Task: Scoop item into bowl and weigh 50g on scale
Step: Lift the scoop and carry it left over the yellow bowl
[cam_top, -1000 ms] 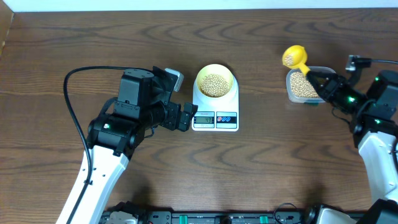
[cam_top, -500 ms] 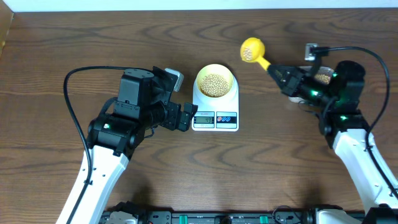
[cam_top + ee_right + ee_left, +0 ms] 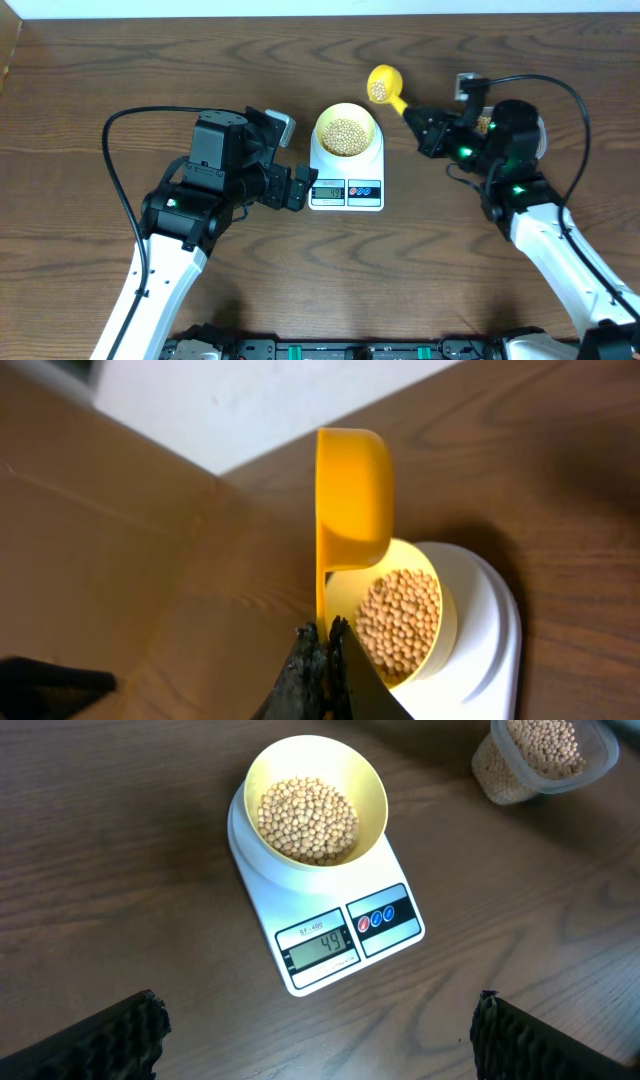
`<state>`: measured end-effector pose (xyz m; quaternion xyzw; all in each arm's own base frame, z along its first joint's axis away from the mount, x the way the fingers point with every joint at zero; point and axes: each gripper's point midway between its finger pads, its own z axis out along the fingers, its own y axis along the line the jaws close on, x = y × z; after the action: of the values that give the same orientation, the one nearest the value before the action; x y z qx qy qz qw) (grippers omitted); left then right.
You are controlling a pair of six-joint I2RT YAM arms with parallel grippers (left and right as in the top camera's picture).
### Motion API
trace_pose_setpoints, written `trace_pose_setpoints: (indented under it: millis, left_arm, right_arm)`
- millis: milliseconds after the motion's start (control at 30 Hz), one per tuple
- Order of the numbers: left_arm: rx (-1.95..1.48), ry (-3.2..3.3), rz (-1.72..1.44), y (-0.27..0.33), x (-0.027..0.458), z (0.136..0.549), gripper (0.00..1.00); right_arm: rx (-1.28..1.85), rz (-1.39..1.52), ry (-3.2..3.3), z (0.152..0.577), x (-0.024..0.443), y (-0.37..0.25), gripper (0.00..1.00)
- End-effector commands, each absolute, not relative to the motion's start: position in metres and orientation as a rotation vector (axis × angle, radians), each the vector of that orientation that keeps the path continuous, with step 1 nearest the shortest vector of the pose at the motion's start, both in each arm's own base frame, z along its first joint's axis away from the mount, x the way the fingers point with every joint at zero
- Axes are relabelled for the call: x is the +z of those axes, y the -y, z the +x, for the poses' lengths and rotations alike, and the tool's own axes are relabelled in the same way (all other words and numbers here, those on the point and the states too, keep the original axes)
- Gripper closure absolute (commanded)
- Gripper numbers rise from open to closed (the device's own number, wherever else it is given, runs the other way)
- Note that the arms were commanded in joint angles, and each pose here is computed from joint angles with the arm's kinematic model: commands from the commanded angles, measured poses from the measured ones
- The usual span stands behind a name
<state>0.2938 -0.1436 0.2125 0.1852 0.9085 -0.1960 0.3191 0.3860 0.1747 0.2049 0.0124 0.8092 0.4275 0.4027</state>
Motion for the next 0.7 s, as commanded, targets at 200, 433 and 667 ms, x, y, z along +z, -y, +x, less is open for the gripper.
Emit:
trace_pose_setpoints:
  millis: [200, 433, 667]
  left_arm:
    - [-0.522, -2.388, 0.505, 0.146, 0.211, 0.293, 0.01]
    - [-0.522, -2.388, 0.505, 0.146, 0.211, 0.293, 0.01]
    - [-0.523, -2.388, 0.505, 0.146, 0.211, 0.293, 0.01]
  right_arm:
    - [0.959, -0.255, -2.033, 0.376, 0.191, -0.206, 0.99]
    - [0.89, -0.328, -2.013, 0.377, 0.189, -0.207, 0.99]
    - [0.829, -0.46, -1.978, 0.372, 0.187, -0.214, 0.99]
